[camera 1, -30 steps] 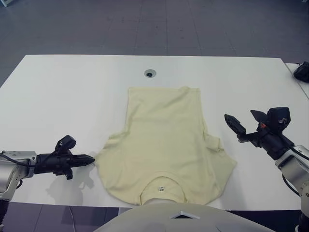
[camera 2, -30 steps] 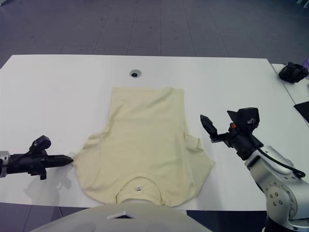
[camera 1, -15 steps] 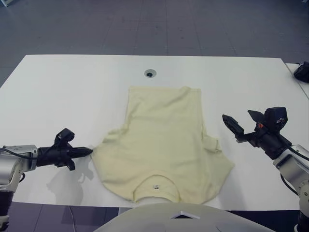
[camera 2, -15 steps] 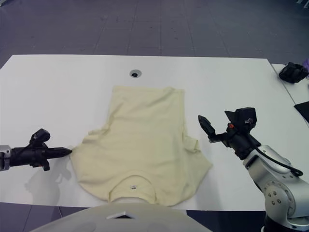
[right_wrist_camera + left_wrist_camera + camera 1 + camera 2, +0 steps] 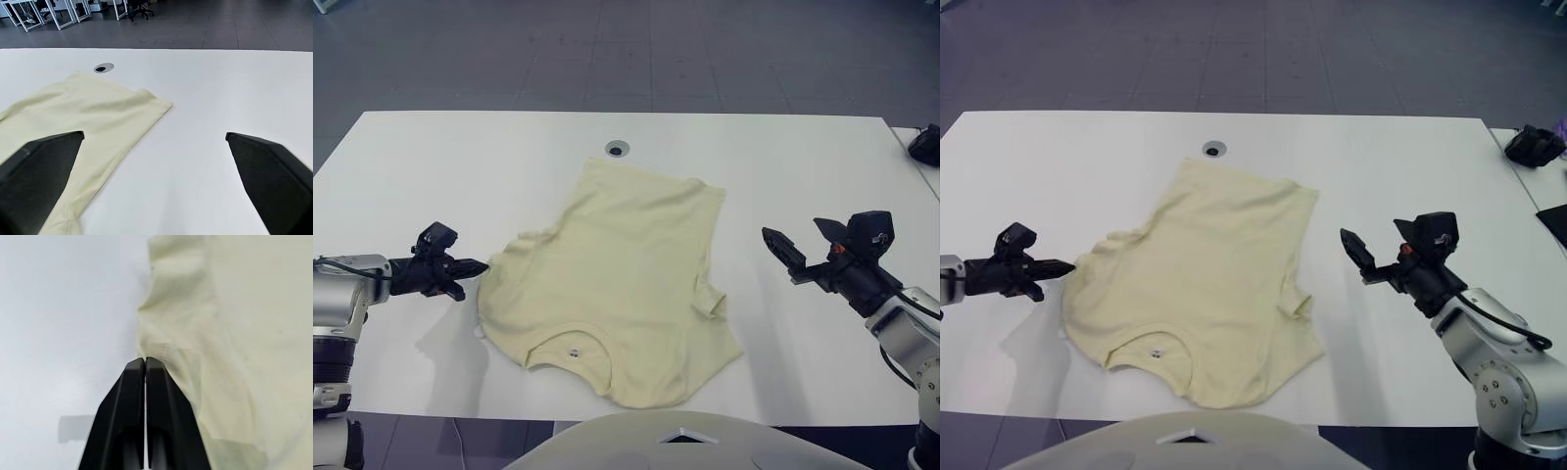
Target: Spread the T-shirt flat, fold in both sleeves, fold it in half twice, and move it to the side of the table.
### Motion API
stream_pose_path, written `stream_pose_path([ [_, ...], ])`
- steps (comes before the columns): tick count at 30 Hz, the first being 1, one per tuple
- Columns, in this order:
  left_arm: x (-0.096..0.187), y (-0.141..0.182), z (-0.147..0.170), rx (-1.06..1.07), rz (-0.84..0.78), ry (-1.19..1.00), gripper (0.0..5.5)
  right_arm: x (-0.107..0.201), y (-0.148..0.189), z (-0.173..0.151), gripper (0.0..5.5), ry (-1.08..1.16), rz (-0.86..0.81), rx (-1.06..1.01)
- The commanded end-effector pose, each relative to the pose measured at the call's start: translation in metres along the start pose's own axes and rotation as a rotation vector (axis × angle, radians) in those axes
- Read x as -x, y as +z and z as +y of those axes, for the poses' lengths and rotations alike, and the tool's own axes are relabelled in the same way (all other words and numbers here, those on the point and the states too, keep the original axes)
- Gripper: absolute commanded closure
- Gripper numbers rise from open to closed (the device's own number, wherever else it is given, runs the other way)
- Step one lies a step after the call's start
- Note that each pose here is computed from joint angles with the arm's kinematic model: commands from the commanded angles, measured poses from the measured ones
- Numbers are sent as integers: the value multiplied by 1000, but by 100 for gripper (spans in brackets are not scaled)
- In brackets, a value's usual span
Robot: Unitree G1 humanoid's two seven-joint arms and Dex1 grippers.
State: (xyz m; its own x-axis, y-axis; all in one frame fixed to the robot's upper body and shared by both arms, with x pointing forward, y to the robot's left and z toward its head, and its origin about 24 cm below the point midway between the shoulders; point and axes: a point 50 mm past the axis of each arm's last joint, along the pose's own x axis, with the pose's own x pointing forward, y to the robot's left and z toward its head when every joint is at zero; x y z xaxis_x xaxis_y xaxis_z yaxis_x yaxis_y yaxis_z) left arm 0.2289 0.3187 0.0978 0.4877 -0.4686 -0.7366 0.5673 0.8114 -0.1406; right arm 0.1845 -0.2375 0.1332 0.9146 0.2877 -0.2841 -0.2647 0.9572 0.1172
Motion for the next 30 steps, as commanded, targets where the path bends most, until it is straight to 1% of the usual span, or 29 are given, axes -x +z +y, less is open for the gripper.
stream_pose_path([
  [1, 11, 16, -8, -86, 14, -29, 548, 2, -2, 2, 10, -15, -5, -1],
  [5, 12, 39, -26, -165, -25, -130, 548, 2, -4, 5, 10, -17, -10, -11],
  [9, 4, 47, -40, -205, -34, -202, 548, -1, -5, 8, 10, -6, -12, -13],
  [18, -22, 46, -62, -240, -25, -315, 548, -5, -5, 11, 10, 9, -22, -8],
  [27, -50, 42, -79, -226, -31, -375, 548, -16, 1, 11, 10, 44, -22, 10],
  [30, -53, 40, -84, -226, -27, -384, 548, -18, 2, 12, 10, 57, -18, 15],
])
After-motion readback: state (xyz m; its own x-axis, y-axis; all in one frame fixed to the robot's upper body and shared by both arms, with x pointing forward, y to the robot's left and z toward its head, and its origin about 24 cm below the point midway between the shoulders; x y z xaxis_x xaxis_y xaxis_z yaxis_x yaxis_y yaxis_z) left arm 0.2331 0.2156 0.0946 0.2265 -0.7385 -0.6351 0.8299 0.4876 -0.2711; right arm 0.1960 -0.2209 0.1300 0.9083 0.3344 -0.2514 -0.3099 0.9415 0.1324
